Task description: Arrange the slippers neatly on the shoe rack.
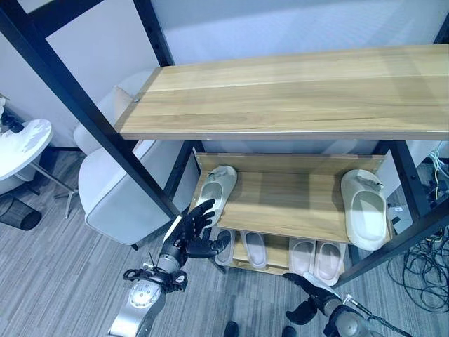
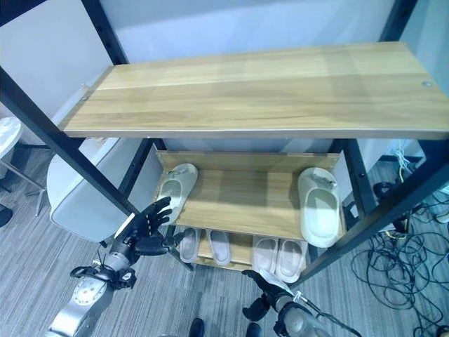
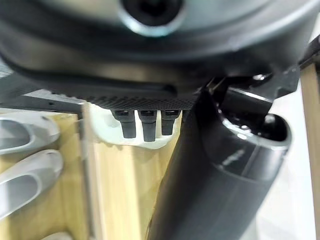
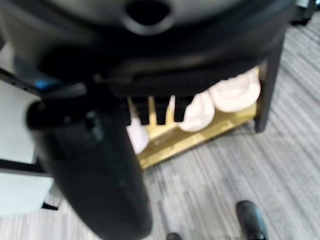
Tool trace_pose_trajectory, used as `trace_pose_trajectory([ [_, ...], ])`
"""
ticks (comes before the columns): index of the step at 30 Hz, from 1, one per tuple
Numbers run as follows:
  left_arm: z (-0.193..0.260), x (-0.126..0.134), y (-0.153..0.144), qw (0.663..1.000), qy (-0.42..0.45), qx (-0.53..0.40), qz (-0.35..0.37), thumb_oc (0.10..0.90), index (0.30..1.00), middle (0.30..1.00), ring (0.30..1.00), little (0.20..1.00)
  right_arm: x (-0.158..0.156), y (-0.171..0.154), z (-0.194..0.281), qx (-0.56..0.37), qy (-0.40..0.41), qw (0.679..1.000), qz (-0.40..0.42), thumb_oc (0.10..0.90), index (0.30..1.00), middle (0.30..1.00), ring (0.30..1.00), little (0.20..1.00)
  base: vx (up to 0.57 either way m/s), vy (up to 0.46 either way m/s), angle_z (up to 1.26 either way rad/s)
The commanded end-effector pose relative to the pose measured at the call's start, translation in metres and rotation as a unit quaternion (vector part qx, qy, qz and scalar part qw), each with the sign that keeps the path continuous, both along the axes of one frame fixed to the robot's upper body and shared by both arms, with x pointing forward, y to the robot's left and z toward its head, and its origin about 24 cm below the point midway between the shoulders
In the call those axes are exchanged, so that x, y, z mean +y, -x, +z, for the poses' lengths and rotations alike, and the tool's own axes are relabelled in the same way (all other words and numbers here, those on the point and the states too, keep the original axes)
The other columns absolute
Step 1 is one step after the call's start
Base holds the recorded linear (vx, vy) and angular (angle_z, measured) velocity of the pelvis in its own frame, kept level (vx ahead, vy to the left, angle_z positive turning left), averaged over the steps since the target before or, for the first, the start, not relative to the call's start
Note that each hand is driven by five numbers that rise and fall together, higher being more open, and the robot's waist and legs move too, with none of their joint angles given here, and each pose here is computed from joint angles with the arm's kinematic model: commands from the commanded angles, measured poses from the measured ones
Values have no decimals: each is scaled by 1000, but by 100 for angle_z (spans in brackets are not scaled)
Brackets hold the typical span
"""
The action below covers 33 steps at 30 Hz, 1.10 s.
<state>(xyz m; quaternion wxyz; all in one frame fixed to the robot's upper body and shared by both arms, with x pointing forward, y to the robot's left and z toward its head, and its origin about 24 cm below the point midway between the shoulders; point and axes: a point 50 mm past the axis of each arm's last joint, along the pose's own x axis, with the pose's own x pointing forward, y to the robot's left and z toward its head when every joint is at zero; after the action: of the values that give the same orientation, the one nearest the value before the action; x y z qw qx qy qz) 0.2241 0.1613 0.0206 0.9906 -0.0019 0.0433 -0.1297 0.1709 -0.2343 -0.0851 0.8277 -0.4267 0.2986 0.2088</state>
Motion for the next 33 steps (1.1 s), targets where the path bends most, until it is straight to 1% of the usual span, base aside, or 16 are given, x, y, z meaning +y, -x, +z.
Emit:
trace_pose_trajectory([
  [1,71,-1,-25,981,-15,-195,3,800,900,900,900,900,4,-18,19,-63,-8,998,22,800,900,900,900,900,0,0,0],
  [7,103,15,-34,950,-127,-284,28,800,900,900,900,900,-1,-19,22,-60,-4,998,24,800,900,900,900,900,-1,8,-2],
  [8,109,17,-36,941,-155,-298,31,800,900,900,900,900,-2,-20,22,-57,-3,998,27,800,900,900,900,900,0,35,-10],
  [9,114,21,-39,926,-201,-318,38,800,900,900,900,900,-4,-20,22,-54,0,998,29,800,900,900,900,900,3,37,-8],
  [12,117,26,-46,906,-256,-332,54,800,900,900,900,900,-6,-21,24,-55,4,998,30,800,900,900,900,900,3,39,-4],
  [13,121,30,-50,889,-298,-341,63,800,900,900,900,900,-9,-23,25,-57,10,998,31,800,900,900,900,900,1,43,-7],
  [14,123,31,-52,879,-319,-348,64,800,900,900,900,900,-10,-23,25,-58,12,998,30,800,900,900,900,900,3,51,-9],
  [16,125,34,-57,859,-365,-353,61,800,900,900,900,900,-13,-24,27,-60,17,998,31,800,900,900,900,900,8,26,-8],
  [17,125,33,-58,859,-366,-354,61,800,900,900,900,900,-13,-24,27,-61,17,998,30,800,900,900,900,900,0,15,-7],
  [19,129,37,-64,831,-419,-361,61,800,900,900,900,900,-15,-24,28,-64,19,997,30,800,900,900,900,900,-1,8,-2],
  [21,131,37,-69,811,-451,-368,54,800,900,900,900,900,-16,-24,29,-67,18,997,29,800,900,900,900,900,3,4,2],
  [23,131,41,-72,797,-478,-367,52,800,900,900,900,900,-15,-24,29,-69,16,997,30,800,900,900,900,900,4,0,-3],
  [27,129,45,-75,782,-507,-359,47,800,900,900,900,900,-14,-23,29,-69,11,997,34,800,900,900,900,900,4,-3,-3],
  [29,126,52,-78,755,-554,-349,35,800,900,900,900,900,-13,-21,28,-66,10,997,38,800,900,900,900,900,16,-17,-4],
  [30,126,52,-78,755,-554,-349,34,800,900,900,900,900,-13,-21,28,-66,10,997,38,800,900,900,900,900,14,-13,-7],
  [33,123,63,-80,732,-593,-333,31,800,900,900,900,900,-12,-19,27,-64,7,997,40,800,900,900,900,900,8,-1,-10],
])
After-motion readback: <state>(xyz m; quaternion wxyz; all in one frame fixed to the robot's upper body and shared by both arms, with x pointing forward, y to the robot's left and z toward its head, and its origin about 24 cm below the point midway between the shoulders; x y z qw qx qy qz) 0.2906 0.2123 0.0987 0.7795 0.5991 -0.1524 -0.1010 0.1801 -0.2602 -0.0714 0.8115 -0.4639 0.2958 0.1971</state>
